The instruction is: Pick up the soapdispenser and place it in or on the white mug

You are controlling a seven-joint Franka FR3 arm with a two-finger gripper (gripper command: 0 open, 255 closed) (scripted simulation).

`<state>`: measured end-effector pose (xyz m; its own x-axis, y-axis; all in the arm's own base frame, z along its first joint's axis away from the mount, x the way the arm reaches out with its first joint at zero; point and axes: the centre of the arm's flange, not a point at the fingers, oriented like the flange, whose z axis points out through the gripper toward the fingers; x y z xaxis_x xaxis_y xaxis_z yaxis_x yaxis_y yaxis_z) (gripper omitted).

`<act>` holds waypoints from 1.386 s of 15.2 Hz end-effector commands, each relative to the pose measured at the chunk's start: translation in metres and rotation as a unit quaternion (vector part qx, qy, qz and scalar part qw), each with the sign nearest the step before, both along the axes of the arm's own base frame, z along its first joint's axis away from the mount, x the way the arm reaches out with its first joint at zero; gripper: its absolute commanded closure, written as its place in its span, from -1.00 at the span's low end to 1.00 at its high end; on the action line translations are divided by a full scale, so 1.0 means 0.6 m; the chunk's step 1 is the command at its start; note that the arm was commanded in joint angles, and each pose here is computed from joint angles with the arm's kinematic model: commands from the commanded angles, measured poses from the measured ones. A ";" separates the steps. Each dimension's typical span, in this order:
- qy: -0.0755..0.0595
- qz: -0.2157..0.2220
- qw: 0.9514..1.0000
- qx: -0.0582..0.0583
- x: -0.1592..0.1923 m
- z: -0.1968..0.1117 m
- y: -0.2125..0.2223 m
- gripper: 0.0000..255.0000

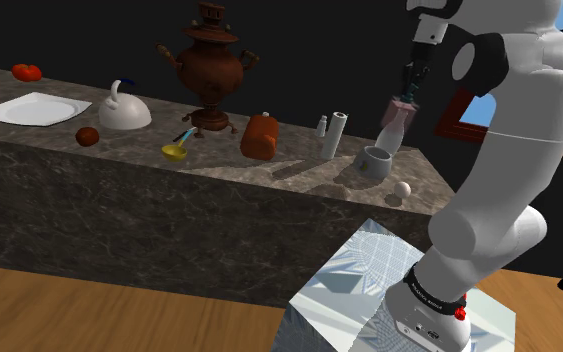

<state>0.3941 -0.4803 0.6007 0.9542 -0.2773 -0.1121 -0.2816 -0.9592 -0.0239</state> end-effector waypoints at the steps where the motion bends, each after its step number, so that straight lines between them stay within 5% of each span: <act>1: 0.000 0.000 1.000 0.000 0.000 -0.018 0.001 1.00; 21: 0.000 0.000 1.000 0.000 0.000 -0.174 0.001 1.00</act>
<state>0.3940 -0.4798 0.4990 0.9545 -0.2774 -0.1093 -0.2814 -0.9593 -0.0224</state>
